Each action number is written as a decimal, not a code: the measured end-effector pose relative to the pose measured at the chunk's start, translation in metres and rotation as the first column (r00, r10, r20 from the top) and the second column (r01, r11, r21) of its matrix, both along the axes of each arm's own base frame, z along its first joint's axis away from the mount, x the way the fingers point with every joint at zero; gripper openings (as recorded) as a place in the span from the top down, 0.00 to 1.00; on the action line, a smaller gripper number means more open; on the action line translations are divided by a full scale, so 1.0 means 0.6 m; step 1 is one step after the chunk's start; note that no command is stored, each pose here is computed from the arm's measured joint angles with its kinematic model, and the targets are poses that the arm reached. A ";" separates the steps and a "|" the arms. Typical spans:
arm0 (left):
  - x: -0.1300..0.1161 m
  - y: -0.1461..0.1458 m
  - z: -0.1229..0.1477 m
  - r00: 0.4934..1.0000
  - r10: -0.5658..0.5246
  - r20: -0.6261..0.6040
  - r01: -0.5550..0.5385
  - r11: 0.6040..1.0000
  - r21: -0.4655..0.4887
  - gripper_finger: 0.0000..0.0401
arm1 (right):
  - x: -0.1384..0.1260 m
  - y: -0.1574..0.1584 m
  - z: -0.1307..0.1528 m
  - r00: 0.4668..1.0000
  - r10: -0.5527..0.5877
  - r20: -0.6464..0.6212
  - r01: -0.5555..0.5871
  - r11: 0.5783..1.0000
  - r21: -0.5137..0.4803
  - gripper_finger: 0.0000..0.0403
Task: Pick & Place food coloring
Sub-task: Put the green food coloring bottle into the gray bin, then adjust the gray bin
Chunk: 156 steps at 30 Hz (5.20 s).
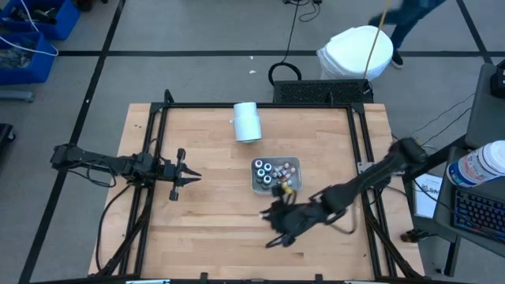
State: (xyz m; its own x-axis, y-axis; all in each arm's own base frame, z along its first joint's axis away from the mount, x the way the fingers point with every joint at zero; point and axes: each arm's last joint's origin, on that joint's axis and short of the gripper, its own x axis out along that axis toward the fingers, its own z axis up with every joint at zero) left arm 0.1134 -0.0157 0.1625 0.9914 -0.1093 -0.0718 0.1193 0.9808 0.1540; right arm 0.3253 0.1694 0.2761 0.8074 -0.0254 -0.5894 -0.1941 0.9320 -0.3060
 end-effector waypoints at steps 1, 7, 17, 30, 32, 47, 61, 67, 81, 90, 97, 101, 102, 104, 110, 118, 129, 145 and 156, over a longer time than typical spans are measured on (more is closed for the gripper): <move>0.000 0.000 0.000 1.000 0.000 0.000 0.000 1.000 0.000 0.86 | -0.014 -0.008 0.009 1.000 -0.015 0.012 0.015 1.000 -0.002 0.90; 0.000 0.000 0.000 1.000 0.000 0.000 0.000 1.000 0.000 0.86 | -0.082 -0.086 -0.008 0.983 -0.178 0.054 0.177 0.984 0.023 0.90; 0.000 0.000 0.000 1.000 0.000 0.001 0.000 1.000 0.003 0.86 | -0.137 -0.196 -0.123 0.934 -0.355 0.047 0.347 0.930 0.122 0.90; 0.000 0.000 0.000 1.000 0.001 -0.005 -0.002 1.000 -0.024 0.86 | -0.137 -0.235 -0.154 0.902 -0.432 -0.001 0.425 0.886 0.183 0.90; 0.000 0.000 0.000 1.000 0.002 -0.005 -0.002 1.000 -0.024 0.86 | -0.138 -0.237 -0.157 0.897 -0.442 -0.014 0.438 0.883 0.167 0.90; 0.000 0.000 -0.001 1.000 0.004 -0.015 -0.005 0.998 -0.059 0.86 | -0.162 -0.244 -0.198 0.884 -0.467 -0.016 0.461 0.867 0.189 0.90; 0.000 0.000 0.000 1.000 0.005 -0.008 -0.006 0.996 -0.084 0.86 | -0.162 -0.258 -0.200 0.864 -0.503 -0.019 0.497 0.846 0.195 0.90; 0.000 0.000 0.000 1.000 0.006 -0.010 -0.007 0.996 -0.091 0.86 | -0.161 -0.265 -0.200 0.852 -0.524 -0.020 0.516 0.833 0.200 0.90; 0.000 0.000 0.000 1.000 0.006 -0.009 -0.007 0.996 -0.087 0.86 | -0.163 -0.265 -0.201 0.847 -0.531 -0.031 0.525 0.826 0.206 0.90; 0.000 0.000 0.000 1.000 0.007 -0.010 -0.007 0.996 -0.090 0.86 | -0.162 -0.256 -0.201 0.877 -0.477 -0.049 0.475 0.849 0.233 0.90; 0.000 0.000 0.000 1.000 0.006 -0.009 -0.007 0.996 -0.086 0.86 | -0.162 -0.259 -0.202 0.880 -0.472 -0.050 0.470 0.854 0.224 0.90; 0.000 0.000 0.000 1.000 0.006 -0.010 -0.007 0.996 -0.086 0.86 | -0.161 -0.263 -0.202 0.879 -0.474 -0.055 0.473 0.850 0.230 0.90; 0.000 0.000 0.000 1.000 0.006 -0.010 -0.007 0.996 -0.091 0.86 | -0.161 -0.264 -0.202 0.879 -0.474 -0.057 0.474 0.850 0.232 0.90; 0.000 0.000 0.000 1.000 0.007 -0.012 -0.008 0.994 -0.105 0.86 | -0.161 -0.265 -0.202 0.881 -0.470 -0.061 0.470 0.850 0.237 0.89; 0.000 0.000 0.000 1.000 0.008 -0.012 -0.009 0.994 -0.107 0.86 | -0.161 -0.264 -0.202 0.886 -0.460 -0.067 0.461 0.853 0.244 0.88; 0.000 0.000 0.000 1.000 0.008 -0.012 -0.009 0.994 -0.106 0.86 | -0.161 -0.264 -0.202 0.891 -0.450 -0.068 0.452 0.860 0.235 0.82; 0.000 0.000 0.000 1.000 0.008 -0.012 -0.009 0.994 -0.108 0.86 | -0.162 -0.264 -0.201 0.895 -0.442 -0.061 0.444 0.865 0.232 0.69; 0.006 0.003 -0.005 0.992 0.114 -0.062 -0.126 0.958 -0.257 0.93 | -0.222 -0.245 -0.089 0.934 -0.282 0.220 0.236 0.948 0.213 0.98; 0.049 -0.012 -0.029 0.954 0.269 -0.131 -0.297 0.897 -0.327 0.98 | -0.321 -0.259 -0.096 0.905 -0.421 -0.055 0.416 0.852 0.317 1.00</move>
